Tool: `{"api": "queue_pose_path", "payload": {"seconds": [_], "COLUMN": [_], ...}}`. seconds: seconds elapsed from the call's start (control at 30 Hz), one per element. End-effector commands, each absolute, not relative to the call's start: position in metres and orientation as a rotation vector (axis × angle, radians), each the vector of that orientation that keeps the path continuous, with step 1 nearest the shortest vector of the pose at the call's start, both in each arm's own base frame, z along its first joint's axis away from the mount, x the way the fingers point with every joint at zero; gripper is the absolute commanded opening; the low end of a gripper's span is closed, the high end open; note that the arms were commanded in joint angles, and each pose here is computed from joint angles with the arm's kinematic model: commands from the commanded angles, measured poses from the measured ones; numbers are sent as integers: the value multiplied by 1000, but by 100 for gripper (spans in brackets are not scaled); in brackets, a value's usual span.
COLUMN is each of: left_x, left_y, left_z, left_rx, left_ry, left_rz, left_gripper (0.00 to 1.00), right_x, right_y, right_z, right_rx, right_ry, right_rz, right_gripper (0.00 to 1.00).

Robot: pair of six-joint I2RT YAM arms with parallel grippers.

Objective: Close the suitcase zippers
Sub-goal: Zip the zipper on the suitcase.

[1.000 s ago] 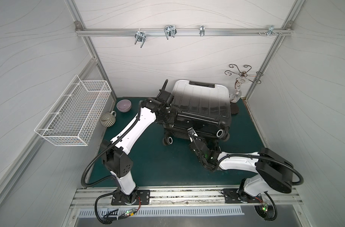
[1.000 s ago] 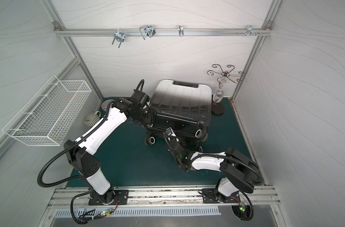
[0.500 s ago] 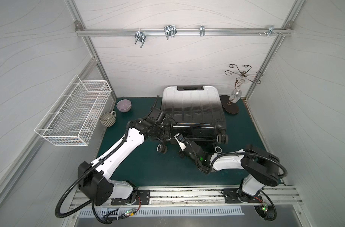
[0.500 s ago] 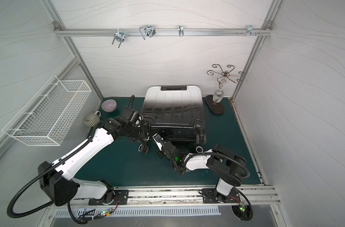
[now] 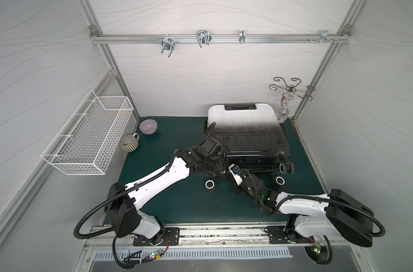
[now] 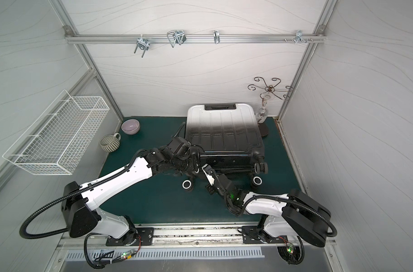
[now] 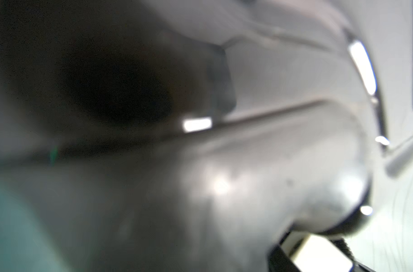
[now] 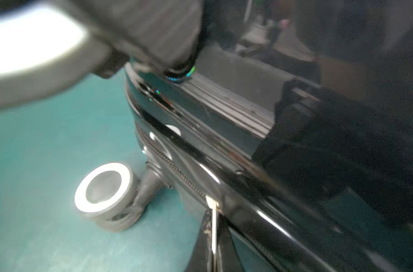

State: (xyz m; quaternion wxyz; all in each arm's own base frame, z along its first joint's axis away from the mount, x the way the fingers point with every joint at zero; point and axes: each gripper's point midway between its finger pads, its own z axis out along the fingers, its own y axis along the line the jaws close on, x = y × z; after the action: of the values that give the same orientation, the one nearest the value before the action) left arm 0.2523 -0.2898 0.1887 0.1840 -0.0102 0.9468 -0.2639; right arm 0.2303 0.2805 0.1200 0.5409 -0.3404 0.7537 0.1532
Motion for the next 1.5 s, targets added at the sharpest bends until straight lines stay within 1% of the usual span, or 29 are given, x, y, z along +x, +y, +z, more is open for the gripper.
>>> {"api": "queue_pose_path", "payload": {"seconds": [0.0,0.13,0.4,0.47,0.57,0.63,0.77,0.83,0.87,0.97,1.0,1.07,1.17,1.23,1.37,1.47], "left_x": [219,207,200,197,187,181,166,157,153,147,146,147,154,164,203,245], "left_y": [-312,-293,-253,-248,-254,-272,-332,-359,-370,-380,-377,-367,-339,-316,-273,-248], "left_z": [226,213,222,220,218,222,246,256,262,270,270,275,292,309,333,340], "left_rx": [130,47,-44,-70,-32,38,265,408,475,576,590,604,598,557,389,286], "left_ry": [2538,2505,2413,2395,2356,2328,2243,2216,2203,2204,2207,2192,2180,2164,2153,2164], "left_rz": [-992,-988,-941,-949,-912,-899,-904,-872,-858,-813,-805,-778,-712,-682,-686,-659], "left_gripper": [0,0,0,0,0,0,1,13,21,44,51,61,75,86,96,99], "right_x": [242,242,248,250,255,260,280,287,290,292,290,283,270,261,243,234], "right_y": [287,309,381,389,376,358,305,276,262,225,219,219,227,235,264,275], "right_z": [170,174,186,186,182,179,175,173,173,170,169,166,158,153,143,135], "right_rx": [-694,-795,-1059,-1099,-1081,-1036,-861,-762,-708,-581,-558,-559,-592,-635,-812,-874], "right_ry": [1668,1626,1534,1530,1557,1595,1707,1758,1780,1819,1822,1827,1836,1839,1837,1848], "right_rz": [453,464,541,529,514,501,458,443,434,417,421,454,489,498,498,498], "right_gripper": [0,0,0,0,0,0,0,0,0,0,0,0,0,0,0,0]}}
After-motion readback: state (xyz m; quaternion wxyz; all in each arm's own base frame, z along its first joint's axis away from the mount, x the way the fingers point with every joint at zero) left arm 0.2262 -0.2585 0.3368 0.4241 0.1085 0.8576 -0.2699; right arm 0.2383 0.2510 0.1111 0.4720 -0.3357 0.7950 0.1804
